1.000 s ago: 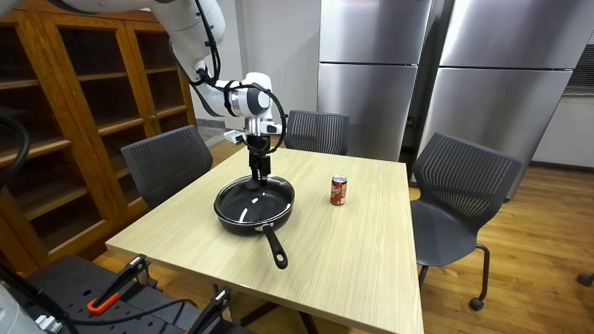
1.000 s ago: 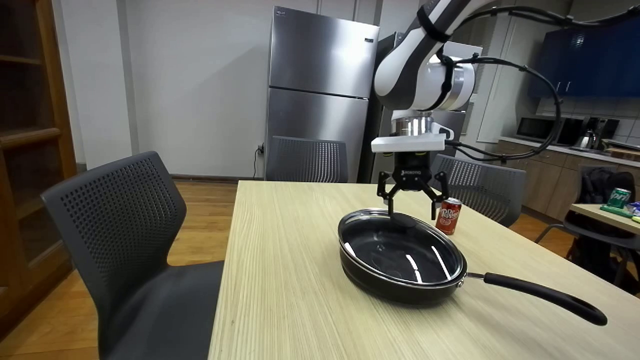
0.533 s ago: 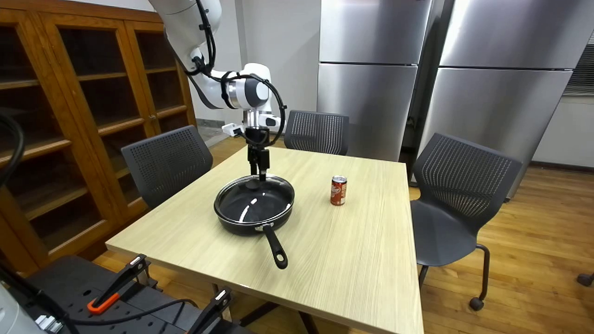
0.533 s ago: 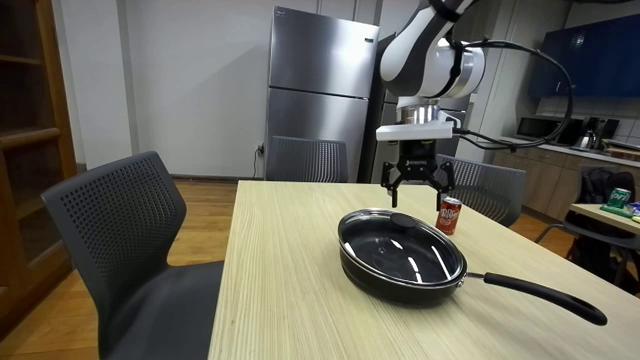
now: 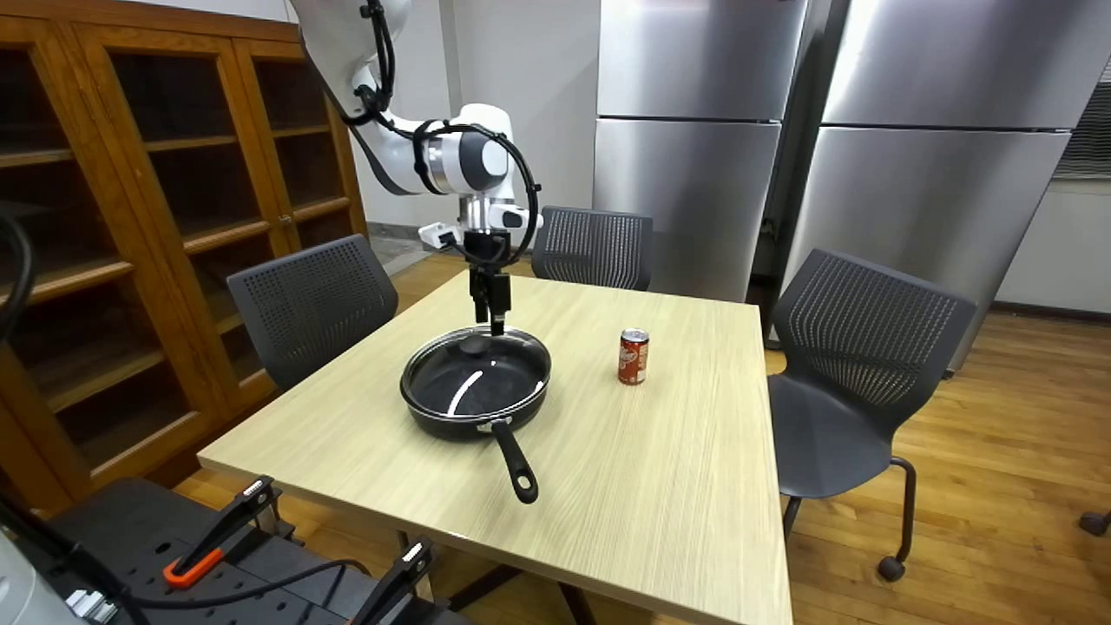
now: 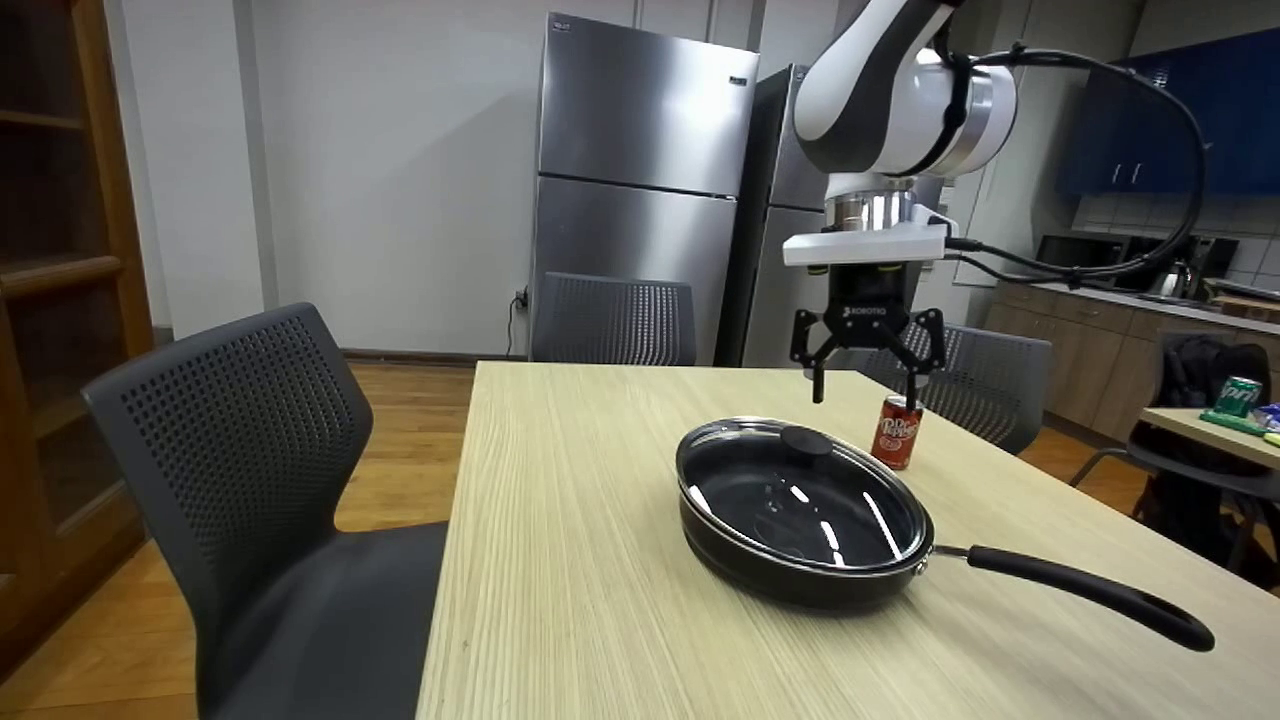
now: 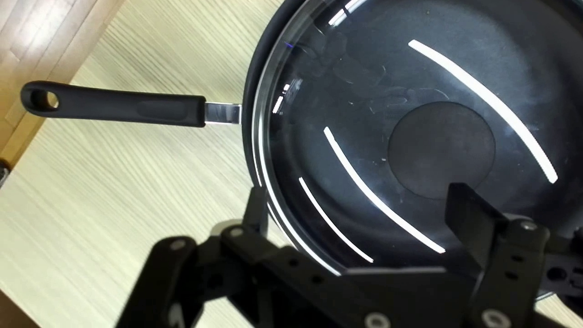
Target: Put the lid on the pot
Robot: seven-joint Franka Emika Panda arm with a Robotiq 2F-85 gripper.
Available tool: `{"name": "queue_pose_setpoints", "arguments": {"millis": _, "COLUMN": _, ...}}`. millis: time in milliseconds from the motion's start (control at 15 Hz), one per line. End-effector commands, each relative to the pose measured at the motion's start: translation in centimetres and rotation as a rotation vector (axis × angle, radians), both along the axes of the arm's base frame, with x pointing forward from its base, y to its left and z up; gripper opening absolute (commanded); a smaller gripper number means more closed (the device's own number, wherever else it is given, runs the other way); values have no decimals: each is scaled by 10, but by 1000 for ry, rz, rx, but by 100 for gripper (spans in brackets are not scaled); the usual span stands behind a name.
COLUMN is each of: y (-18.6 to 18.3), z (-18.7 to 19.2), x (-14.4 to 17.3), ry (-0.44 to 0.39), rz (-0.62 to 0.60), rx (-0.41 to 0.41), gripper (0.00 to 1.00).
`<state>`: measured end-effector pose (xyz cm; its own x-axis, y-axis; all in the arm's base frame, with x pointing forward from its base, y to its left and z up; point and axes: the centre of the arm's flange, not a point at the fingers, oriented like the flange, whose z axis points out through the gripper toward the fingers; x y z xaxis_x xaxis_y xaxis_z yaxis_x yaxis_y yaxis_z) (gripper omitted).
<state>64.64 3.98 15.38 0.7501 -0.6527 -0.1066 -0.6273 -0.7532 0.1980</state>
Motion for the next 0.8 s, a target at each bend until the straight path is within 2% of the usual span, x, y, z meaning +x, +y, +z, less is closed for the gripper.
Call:
{"name": "queue_pose_setpoints", "arguments": {"millis": 0, "y": -17, "z": 23, "x": -30, "ry": -28, "rz": 3, "rx": -14, "gripper": 100}}
{"name": "queue_pose_setpoints", "arguments": {"millis": 133, "y": -28, "z": 28, "x": -38, "ry": -32, "rz": -8, "rx": -23, "gripper": 100}}
{"name": "queue_pose_setpoints", "arguments": {"millis": 200, "y": -18, "z": 10, "x": -15, "ry": -13, "rz": -17, "rx": -15, "gripper": 100}}
{"name": "queue_pose_setpoints", "arguments": {"millis": 733, "y": -19, "z": 6, "x": -18, "ry": -5, "rz": -18, "rx": -16, "gripper": 100}}
